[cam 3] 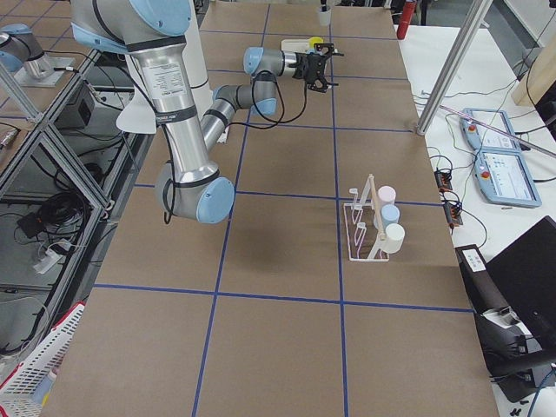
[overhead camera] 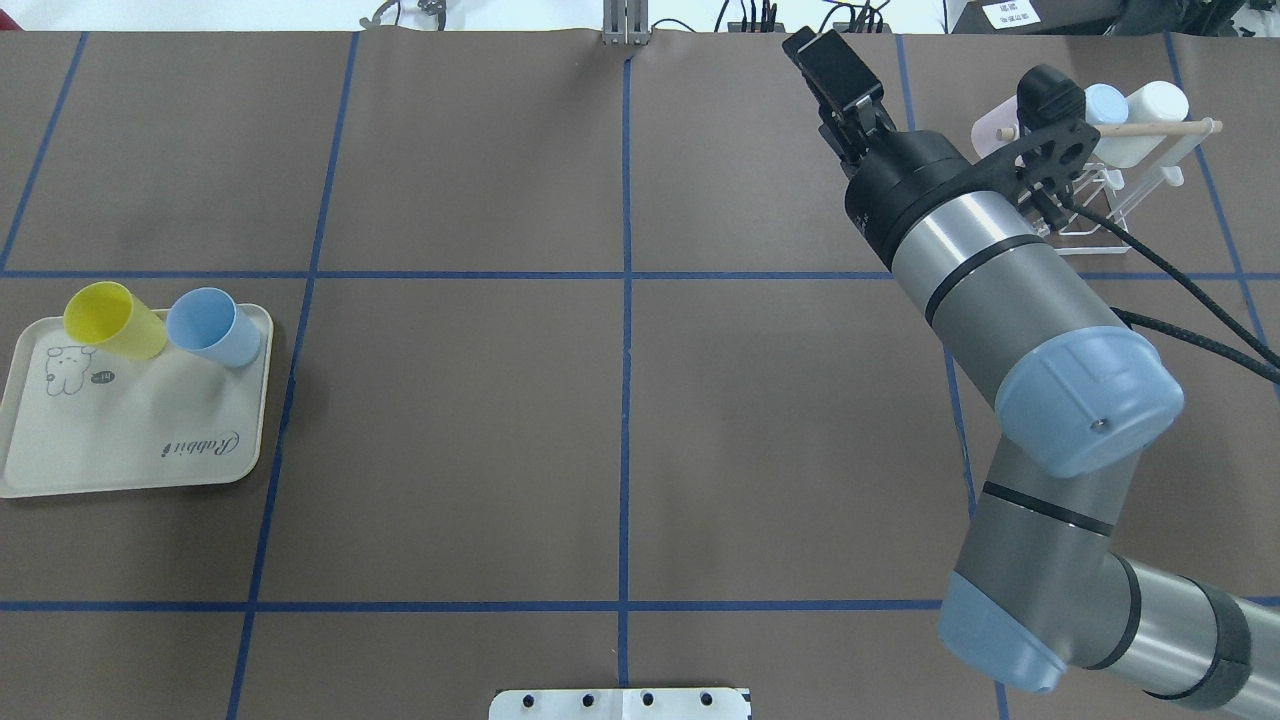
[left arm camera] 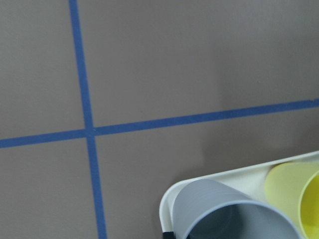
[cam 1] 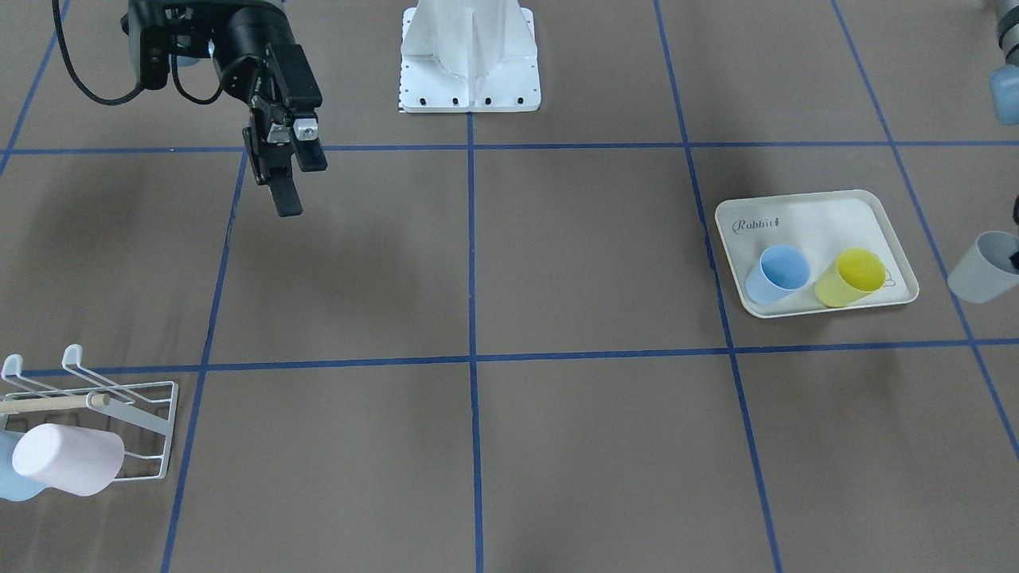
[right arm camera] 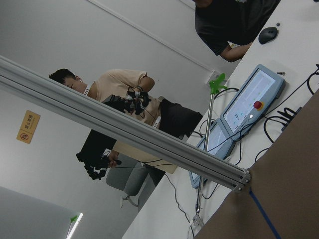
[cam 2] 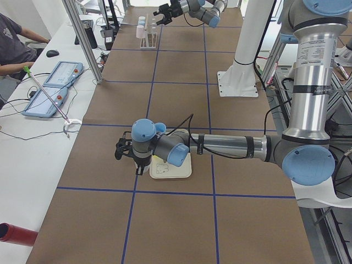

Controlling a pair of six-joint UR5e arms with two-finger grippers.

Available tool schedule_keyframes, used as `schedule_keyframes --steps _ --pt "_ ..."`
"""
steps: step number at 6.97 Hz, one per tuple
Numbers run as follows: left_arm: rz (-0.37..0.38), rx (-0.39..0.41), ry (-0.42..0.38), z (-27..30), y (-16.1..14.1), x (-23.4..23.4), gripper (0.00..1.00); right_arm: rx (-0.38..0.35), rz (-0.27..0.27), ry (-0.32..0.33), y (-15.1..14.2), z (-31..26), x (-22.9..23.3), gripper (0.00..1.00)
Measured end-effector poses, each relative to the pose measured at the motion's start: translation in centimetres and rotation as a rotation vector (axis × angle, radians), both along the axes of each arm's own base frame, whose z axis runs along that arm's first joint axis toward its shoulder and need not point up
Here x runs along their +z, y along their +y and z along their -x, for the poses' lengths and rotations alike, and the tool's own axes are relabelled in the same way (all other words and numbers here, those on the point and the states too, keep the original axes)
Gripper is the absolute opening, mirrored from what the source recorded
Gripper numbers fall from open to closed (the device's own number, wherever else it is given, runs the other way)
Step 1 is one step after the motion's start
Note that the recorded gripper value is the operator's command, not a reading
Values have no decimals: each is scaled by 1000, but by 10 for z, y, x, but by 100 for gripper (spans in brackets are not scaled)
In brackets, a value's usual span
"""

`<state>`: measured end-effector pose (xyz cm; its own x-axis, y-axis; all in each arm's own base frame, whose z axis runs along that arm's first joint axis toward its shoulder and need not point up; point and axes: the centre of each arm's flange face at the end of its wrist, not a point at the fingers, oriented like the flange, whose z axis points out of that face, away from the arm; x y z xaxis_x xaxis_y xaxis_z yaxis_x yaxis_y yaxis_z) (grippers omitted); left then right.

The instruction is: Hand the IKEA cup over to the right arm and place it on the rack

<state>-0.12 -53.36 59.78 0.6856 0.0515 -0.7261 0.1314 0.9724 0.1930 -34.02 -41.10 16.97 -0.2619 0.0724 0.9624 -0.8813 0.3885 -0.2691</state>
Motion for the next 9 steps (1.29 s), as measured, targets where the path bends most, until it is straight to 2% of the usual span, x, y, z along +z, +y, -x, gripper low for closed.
schedule_keyframes --steps 2,4,7,9 --pt "13 -113 43 20 -24 -53 0 -27 -29 -59 11 5 -6 99" --pt "51 -233 151 18 -22 -122 0 -59 -54 -124 25 11 -13 99" --pt "117 -223 396 -3 -3 -177 0 -135 -53 -279 50 31 -37 99" --pt "149 -224 538 -34 9 -205 0 -187 -55 -346 69 47 -60 99"
